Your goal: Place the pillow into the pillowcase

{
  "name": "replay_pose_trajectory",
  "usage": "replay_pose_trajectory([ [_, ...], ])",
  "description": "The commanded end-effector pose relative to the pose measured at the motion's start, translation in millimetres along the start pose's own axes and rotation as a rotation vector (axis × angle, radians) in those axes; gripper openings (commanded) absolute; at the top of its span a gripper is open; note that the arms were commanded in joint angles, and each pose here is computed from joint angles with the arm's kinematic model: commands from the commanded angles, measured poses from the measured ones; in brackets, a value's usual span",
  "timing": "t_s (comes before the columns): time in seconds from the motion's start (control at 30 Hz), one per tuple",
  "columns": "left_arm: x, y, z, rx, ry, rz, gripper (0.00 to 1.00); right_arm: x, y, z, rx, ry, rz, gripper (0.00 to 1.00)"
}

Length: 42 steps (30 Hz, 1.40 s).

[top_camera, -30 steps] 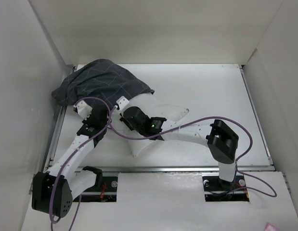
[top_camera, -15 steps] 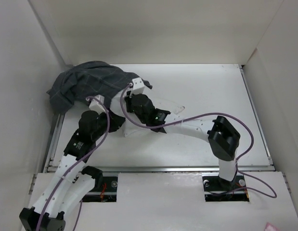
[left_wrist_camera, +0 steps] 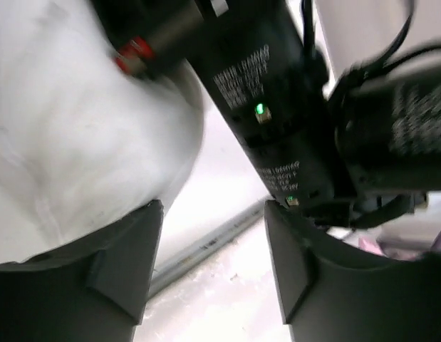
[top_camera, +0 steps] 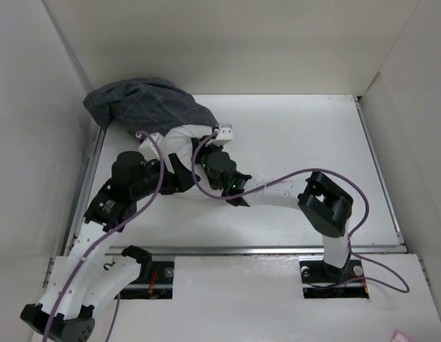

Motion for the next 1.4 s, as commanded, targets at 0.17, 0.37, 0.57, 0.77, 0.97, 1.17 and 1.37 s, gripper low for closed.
replay_pose_trajectory([
  [0.17, -29.1, 72.9, 62.2, -0.116, -0.360, 0.565, 0.78, -41.2, -62.6, 54.5, -0.013, -0.128, -0.139, 0.00],
  [0.37, 30.8, 105.9, 68.0, -0.013, -0.243, 0.618, 0.73, -55.2, -71.4, 42.4, -0.185, 0.023, -0.129, 0.00],
  [0.57, 63.2, 102.1, 80.7, 0.088, -0.248, 0.511, 0.64, -55.2, -74.6, 40.3, -0.240, 0.066, -0.160, 0.00],
  [0.77, 70.7, 133.8, 82.1, 0.133, -0.260, 0.658, 0.63, -56.1, -73.5, 34.9, -0.250, 0.101, -0.150, 0.00],
  [0.97, 92.7, 140.3, 75.0, 0.180, -0.183, 0.629, 0.56, -52.3, -68.2, 37.4, -0.241, 0.100, -0.150, 0.00],
  [1.17, 88.0, 135.5, 78.3, 0.154, -0.184, 0.630, 0.00, -42.9, -68.7, 31.4, -0.220, 0.092, -0.196, 0.00],
  [1.37, 57.1, 101.7, 76.5, 0.077, -0.278, 0.534, 0.00, -21.9, -62.3, 42.6, -0.195, 0.011, -0.291, 0.00],
])
Point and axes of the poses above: each gripper's point midway between its finger pads, its own x axis out along the fingers, its own y axis along the line the jaws close on, z = x × y, the point moved 2 cm from there along -x, back along the fingers, and after that the axes turned 8 degrees about x, right-handed, at the moved point
